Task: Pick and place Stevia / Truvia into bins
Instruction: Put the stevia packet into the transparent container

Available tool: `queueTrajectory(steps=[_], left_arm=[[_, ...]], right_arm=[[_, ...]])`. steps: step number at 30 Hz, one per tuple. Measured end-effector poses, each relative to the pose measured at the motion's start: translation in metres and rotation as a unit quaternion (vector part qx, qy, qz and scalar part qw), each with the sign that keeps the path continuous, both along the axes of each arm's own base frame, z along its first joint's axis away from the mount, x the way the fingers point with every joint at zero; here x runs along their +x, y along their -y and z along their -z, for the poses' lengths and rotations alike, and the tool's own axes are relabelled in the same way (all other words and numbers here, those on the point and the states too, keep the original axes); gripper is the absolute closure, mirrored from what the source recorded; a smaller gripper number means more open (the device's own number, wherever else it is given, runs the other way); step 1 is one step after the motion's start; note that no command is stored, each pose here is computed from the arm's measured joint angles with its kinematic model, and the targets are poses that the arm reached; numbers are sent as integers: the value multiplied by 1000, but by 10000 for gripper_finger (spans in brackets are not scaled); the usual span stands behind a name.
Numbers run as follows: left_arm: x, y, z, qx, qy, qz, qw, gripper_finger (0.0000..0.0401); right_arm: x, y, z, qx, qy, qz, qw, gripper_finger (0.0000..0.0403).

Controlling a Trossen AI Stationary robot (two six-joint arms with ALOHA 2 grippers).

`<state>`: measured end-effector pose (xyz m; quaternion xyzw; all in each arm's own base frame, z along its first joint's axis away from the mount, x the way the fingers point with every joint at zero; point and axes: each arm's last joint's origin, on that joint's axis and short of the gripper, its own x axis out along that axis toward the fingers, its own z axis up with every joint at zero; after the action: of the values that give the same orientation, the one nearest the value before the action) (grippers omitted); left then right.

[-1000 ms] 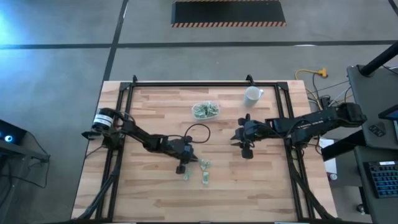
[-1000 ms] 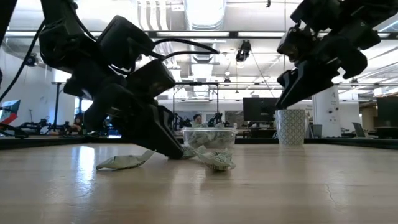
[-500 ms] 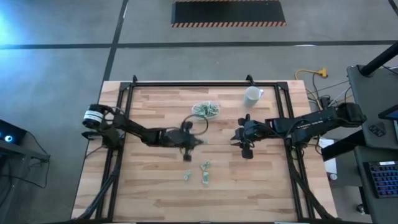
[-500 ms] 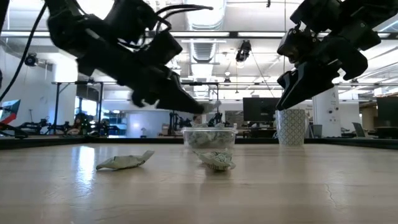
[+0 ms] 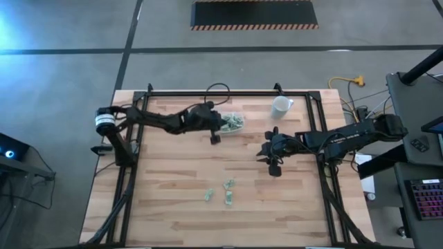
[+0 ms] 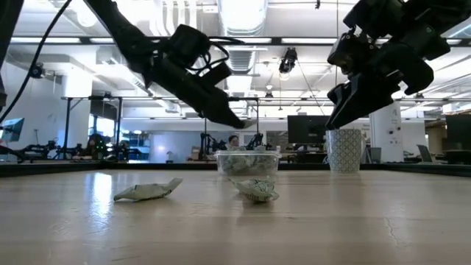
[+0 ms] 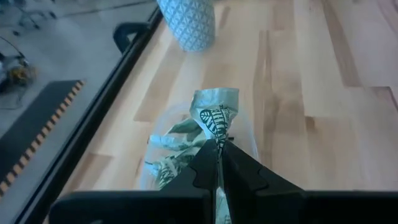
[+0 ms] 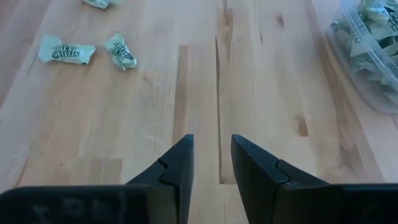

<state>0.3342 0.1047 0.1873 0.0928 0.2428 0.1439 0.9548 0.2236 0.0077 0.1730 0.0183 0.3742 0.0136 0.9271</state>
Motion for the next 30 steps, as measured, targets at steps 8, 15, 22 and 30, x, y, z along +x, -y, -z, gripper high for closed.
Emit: queueTrajectory(steps=[8, 15, 22, 30], left_arm=[[-1, -7, -1, -8, -8, 2, 1000, 401], [-2, -7, 6, -13, -21, 1, 1000, 388], [0, -8, 6, -17, -23, -2, 1000, 279], [-7, 3, -15, -37, -17, -5, 999, 200]], right_arm=[[-1, 1, 2, -8, -2, 5, 1000, 305], [-1, 1, 2, -7, 0, 6, 1000, 311], [-1, 1, 1, -4, 3, 9, 1000, 308], [2, -1, 1, 5, 44, -13, 999, 309]])
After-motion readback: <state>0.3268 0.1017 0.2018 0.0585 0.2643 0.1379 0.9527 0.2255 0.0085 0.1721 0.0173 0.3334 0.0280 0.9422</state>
